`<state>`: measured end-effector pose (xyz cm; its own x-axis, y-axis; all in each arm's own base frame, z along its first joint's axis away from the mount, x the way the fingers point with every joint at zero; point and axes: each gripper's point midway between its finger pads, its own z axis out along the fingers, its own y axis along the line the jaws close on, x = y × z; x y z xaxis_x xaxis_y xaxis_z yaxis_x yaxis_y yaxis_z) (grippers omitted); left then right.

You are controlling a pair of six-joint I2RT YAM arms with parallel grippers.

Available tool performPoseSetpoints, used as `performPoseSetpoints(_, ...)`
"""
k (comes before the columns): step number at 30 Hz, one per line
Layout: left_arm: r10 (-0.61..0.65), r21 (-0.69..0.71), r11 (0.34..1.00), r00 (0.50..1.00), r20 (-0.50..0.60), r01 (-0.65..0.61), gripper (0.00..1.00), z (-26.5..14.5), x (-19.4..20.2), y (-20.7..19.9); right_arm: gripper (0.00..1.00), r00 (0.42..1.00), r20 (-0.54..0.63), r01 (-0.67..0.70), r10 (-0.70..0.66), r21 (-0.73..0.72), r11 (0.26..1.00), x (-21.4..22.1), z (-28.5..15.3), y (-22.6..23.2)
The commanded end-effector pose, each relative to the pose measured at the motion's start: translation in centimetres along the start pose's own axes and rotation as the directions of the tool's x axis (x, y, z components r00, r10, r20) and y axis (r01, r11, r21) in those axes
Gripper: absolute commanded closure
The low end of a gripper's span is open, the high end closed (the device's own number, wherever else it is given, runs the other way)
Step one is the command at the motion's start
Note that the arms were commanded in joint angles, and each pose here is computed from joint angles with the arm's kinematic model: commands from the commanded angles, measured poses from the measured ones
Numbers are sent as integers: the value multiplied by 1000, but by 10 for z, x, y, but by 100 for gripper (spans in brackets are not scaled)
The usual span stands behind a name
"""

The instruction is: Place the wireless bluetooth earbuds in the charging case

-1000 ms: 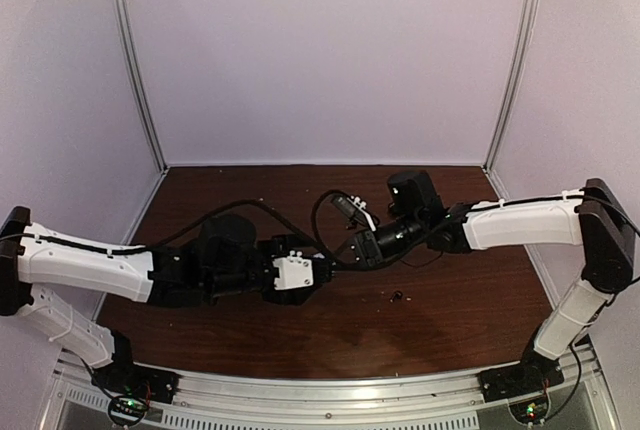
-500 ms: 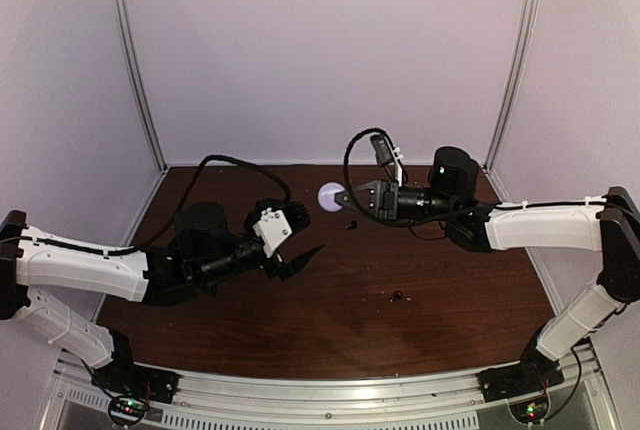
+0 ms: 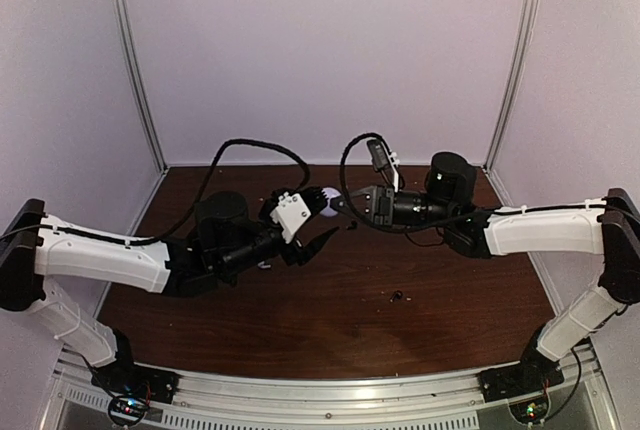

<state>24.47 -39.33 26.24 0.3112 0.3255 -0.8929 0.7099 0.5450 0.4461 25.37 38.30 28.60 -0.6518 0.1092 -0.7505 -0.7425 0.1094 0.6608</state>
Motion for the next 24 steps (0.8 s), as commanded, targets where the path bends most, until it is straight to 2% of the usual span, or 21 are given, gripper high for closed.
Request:
performPoseSetpoints(1,-2,-54,999,999,48,5,26,6,-18,13,87,999,34,30,-29,-15,999,-6,-3,13)
performPoseSetpoints(4,1,-61,998,998,55,2,30,7,-21,15,87,999,26,24,-24,-11,1000,-3,-3,11)
performPoseSetpoints(14,14,-52,999,997,75,-10,51,8,-26,14,87,1000,9,18,-18,-12,1000,4,-1,9)
performPoseSetpoints(16,16,-58,998,997,70,-12,51,9,-26,15,87,1000,7,17,-17,-8,1000,5,-1,8)
performPoseSetpoints(19,24,-61,998,997,69,-19,41,9,-26,15,87,1000,5,16,-16,-8,1000,5,-1,7)
performPoseSetpoints(24,38,-62,997,996,76,-34,40,8,-29,16,87,1000,0,14,-14,-4,1000,6,-1,6)
